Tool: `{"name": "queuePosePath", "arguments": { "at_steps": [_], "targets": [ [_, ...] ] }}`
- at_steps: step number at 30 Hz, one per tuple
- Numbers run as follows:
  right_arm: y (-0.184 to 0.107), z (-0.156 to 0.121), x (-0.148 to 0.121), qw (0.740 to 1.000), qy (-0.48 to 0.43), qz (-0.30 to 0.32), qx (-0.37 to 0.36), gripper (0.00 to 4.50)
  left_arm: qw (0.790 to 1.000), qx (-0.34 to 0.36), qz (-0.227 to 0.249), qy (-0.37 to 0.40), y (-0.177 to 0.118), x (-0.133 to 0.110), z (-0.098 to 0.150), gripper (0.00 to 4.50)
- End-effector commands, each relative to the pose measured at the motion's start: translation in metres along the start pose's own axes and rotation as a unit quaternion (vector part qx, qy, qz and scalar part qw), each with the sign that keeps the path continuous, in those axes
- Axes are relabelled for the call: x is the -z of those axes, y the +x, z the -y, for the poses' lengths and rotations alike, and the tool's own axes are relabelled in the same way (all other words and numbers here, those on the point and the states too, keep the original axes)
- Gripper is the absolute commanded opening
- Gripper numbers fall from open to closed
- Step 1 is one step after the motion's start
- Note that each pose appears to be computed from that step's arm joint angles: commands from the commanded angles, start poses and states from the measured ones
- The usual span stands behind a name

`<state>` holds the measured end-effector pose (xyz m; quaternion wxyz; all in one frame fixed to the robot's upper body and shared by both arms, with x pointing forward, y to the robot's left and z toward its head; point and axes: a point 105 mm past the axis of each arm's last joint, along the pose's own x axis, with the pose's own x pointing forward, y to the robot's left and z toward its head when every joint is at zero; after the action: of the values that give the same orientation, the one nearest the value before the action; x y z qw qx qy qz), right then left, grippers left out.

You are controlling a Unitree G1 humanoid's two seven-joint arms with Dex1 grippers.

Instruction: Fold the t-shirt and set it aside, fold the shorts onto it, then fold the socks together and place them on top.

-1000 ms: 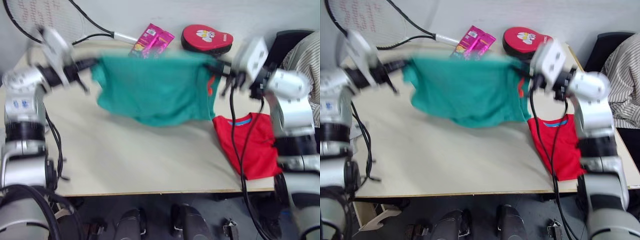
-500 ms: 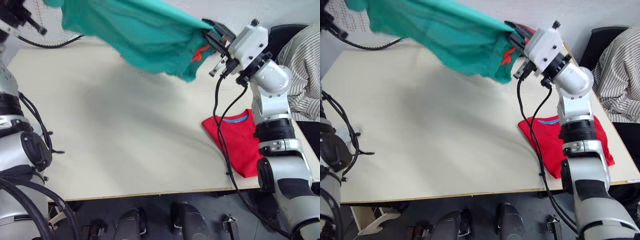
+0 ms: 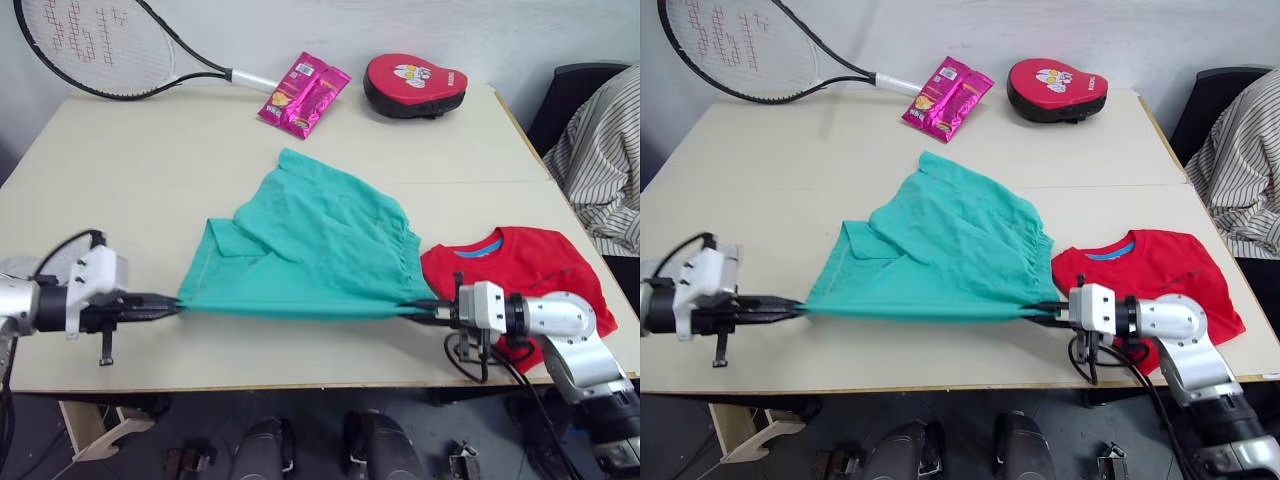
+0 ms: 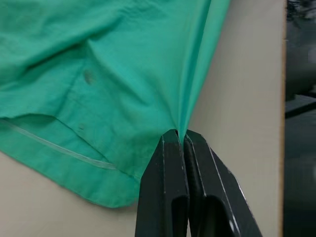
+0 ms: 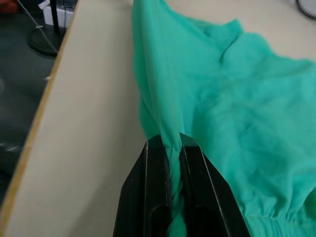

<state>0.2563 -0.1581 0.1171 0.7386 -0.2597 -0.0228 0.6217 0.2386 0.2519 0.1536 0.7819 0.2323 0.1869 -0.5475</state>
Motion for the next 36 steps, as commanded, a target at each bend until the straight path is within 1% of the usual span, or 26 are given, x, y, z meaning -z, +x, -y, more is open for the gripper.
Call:
{"name": "queuePosePath", "arguments": {
  "at_steps": [1,3,5,6,8,10,11,13,15,17,19,21,22,27,31,34,36],
  "targets": [
    [-0.021,-0.003,0.007,0.999,0.006,-0.050,0.000,0.00,0.998,0.033,-0.042,-0.041,-0.008,0.004,0.008,0.02],
    [-0.025,-0.007,0.010,0.998,0.005,-0.063,0.002,0.00,0.994,0.072,-0.057,-0.063,-0.007,0.004,0.019,0.02],
    [-0.027,-0.006,0.008,0.998,0.021,-0.053,0.021,0.00,0.992,0.089,-0.052,-0.072,-0.006,-0.003,0.022,0.02],
    [-0.027,-0.006,0.004,0.998,0.025,-0.041,0.029,0.00,0.993,0.090,-0.038,-0.070,-0.005,-0.011,0.019,0.02],
    [-0.027,-0.003,-0.007,0.997,0.055,-0.012,0.053,0.00,0.996,0.073,-0.001,-0.045,-0.004,-0.031,0.006,0.02],
    [-0.027,0.003,-0.017,0.993,0.081,0.019,0.087,0.00,0.998,0.049,0.034,-0.010,-0.005,-0.049,-0.010,0.02],
    [-0.028,0.007,-0.022,0.988,0.100,0.037,0.108,0.00,0.998,0.032,0.056,0.014,-0.004,-0.061,-0.022,0.02],
    [-0.032,0.021,-0.033,0.975,0.132,0.070,0.164,0.00,0.990,-0.021,0.109,0.088,-0.003,-0.092,-0.056,0.02],
    [-0.039,0.036,-0.036,0.960,0.161,0.081,0.216,0.00,0.980,-0.049,0.141,0.134,0.006,-0.119,-0.085,0.02],
    [-0.045,0.050,-0.034,0.945,0.183,0.076,0.260,0.00,0.972,-0.069,0.146,0.171,0.018,-0.138,-0.108,0.02],
    [-0.050,0.065,-0.027,0.928,0.209,0.063,0.303,0.00,0.964,-0.103,0.141,0.198,0.034,-0.155,-0.133,0.02],
    [-0.050,0.075,-0.019,0.916,0.223,0.044,0.332,0.00,0.957,-0.141,0.130,0.218,0.050,-0.170,-0.153,0.02],
    [-0.049,0.080,-0.014,0.909,0.228,0.034,0.347,0.00,0.953,-0.154,0.126,0.228,0.059,-0.177,-0.159,0.02],
    [-0.042,0.093,0.000,0.886,0.230,0.001,0.402,0.00,0.938,-0.218,0.126,0.237,0.089,-0.197,-0.175,0.02],
    [-0.036,0.099,0.007,0.869,0.233,-0.004,0.436,0.00,0.933,-0.261,0.121,0.215,0.107,-0.193,-0.182,0.02],
    [-0.031,0.102,0.011,0.864,0.224,-0.001,0.451,0.00,0.936,-0.285,0.127,0.163,0.118,-0.184,-0.188,0.02],
    [-0.030,0.103,0.008,0.859,0.223,0.014,0.461,0.58,0.933,-0.305,0.132,0.140,0.118,-0.179,-0.192,0.44]
  ]
}}
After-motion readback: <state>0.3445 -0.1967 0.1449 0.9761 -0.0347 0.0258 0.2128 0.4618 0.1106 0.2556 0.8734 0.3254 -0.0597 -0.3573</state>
